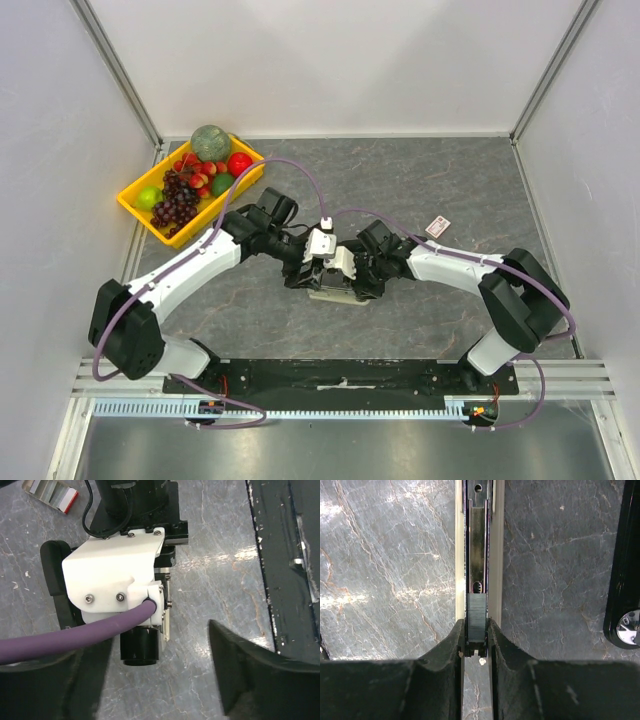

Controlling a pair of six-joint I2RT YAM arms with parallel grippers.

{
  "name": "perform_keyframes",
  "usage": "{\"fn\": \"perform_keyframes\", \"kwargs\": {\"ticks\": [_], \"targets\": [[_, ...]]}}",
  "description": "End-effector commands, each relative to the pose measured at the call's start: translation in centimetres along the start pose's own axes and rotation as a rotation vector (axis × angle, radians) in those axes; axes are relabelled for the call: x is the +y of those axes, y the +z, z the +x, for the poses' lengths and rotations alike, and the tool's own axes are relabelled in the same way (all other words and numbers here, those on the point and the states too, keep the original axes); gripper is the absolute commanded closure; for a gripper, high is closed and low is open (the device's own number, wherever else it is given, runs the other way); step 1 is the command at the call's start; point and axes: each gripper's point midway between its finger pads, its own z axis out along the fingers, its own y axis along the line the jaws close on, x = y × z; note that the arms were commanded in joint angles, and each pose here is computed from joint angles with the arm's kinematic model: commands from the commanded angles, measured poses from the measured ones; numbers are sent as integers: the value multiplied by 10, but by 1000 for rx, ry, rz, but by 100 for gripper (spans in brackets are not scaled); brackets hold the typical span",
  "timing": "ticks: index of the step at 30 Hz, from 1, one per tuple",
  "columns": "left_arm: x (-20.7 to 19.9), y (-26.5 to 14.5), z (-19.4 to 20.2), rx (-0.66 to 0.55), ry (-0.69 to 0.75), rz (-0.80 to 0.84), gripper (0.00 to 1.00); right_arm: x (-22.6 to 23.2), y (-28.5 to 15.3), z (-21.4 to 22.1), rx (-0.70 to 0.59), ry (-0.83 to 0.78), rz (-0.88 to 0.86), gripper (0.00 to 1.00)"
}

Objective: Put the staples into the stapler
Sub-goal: Close the stapler at the center of the board.

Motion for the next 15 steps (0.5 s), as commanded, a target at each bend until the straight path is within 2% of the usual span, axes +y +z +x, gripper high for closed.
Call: {"fn": "perform_keyframes", "kwargs": {"ticks": [1, 4, 7, 15], "targets": [[9, -2, -20, -74, 68, -65, 8, -3, 5, 6, 37, -1, 16, 100], [18, -26, -12, -106, 73, -146, 1, -4, 5, 7, 37, -4, 19, 100], [26, -43, 0, -157, 44, -183, 1, -3, 5, 7, 37, -9, 16, 100], [14, -26, 14, -301, -67, 3, 1, -6, 6, 9, 43, -21, 28, 100]]}}
